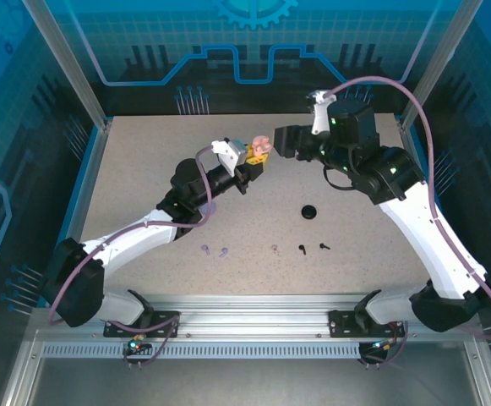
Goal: Insert the wireless bluetooth earbuds into the charging case
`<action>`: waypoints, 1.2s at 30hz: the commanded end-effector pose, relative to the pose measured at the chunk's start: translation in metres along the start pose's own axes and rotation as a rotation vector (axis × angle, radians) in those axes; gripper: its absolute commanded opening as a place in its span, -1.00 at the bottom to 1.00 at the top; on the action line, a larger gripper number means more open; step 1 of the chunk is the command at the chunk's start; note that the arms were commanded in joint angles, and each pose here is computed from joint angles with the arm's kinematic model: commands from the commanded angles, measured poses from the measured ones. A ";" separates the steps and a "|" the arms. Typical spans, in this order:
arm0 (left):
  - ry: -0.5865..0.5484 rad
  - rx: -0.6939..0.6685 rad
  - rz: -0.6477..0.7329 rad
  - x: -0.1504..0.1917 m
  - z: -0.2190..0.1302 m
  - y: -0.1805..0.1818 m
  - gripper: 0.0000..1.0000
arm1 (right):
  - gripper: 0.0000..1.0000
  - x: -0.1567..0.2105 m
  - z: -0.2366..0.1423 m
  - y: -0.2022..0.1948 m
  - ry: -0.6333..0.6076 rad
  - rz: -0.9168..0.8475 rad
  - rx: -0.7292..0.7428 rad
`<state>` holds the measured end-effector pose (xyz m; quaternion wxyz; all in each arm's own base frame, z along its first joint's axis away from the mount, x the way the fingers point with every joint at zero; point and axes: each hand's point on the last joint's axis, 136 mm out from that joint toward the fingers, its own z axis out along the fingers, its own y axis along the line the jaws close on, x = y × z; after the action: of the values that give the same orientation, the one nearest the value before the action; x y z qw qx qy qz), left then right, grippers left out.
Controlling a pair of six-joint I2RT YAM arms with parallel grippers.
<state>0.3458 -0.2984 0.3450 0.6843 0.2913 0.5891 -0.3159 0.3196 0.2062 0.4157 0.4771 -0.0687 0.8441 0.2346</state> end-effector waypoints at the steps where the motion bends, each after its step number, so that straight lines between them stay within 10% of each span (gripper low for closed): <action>1: -0.069 0.006 0.019 -0.023 -0.002 -0.004 -1.00 | 0.48 0.033 0.013 -0.028 0.082 0.078 0.072; 17: -0.084 -0.045 0.052 -0.039 -0.047 -0.009 -1.00 | 0.28 0.254 0.076 -0.086 0.655 0.005 0.239; 36: -0.100 -0.081 0.078 -0.040 -0.073 -0.009 -1.00 | -0.09 0.355 0.113 -0.071 1.048 -0.171 0.314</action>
<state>0.2955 -0.2489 0.3653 0.7213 0.2706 0.5696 -0.2865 0.2497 0.2288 0.0464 0.0359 -0.1604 0.9864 0.0023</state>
